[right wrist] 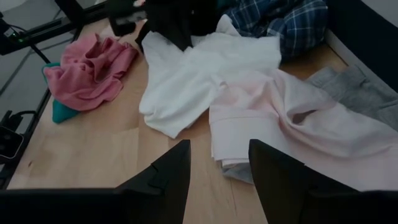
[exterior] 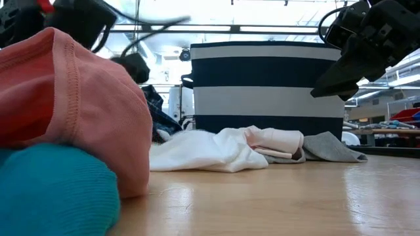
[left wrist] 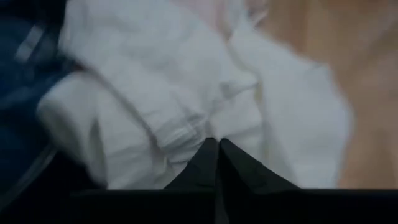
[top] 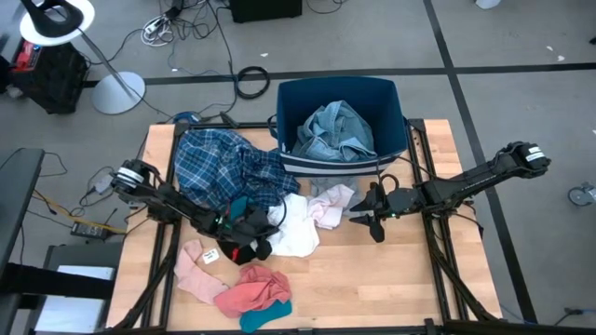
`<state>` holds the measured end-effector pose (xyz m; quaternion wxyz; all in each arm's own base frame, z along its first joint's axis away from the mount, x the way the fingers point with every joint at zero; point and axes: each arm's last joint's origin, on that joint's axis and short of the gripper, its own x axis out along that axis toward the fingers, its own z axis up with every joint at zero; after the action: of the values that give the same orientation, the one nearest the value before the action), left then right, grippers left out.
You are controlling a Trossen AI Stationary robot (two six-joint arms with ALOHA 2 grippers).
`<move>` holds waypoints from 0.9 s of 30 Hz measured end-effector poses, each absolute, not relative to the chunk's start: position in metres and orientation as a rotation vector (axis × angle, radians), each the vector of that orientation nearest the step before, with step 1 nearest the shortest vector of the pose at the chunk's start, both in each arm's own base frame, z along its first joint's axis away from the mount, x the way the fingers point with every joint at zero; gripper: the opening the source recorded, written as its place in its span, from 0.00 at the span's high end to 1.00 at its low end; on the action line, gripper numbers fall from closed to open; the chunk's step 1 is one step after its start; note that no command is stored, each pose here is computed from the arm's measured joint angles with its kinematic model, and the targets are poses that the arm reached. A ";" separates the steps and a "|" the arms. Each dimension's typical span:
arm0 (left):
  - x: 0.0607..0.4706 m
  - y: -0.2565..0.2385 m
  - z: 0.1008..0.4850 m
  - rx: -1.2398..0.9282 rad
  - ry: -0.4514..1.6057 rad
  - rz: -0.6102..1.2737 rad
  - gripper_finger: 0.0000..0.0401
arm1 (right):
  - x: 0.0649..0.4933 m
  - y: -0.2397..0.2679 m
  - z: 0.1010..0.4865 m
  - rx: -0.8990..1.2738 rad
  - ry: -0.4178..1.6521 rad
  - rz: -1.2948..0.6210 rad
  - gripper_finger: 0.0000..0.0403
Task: Sort clothes
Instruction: Put the white underwear into the blue bin
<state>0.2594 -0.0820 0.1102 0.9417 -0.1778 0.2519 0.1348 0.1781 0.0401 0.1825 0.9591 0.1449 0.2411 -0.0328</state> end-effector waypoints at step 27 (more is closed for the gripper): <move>0.254 -0.069 0.237 -0.139 0.197 0.214 1.00 | 0.178 0.040 0.182 0.288 0.494 -0.067 0.60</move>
<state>0.2542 -0.0689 0.2368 0.9870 -0.0693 0.0981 0.1065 0.1779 0.0400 0.1820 0.9588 0.1419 0.2437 -0.0330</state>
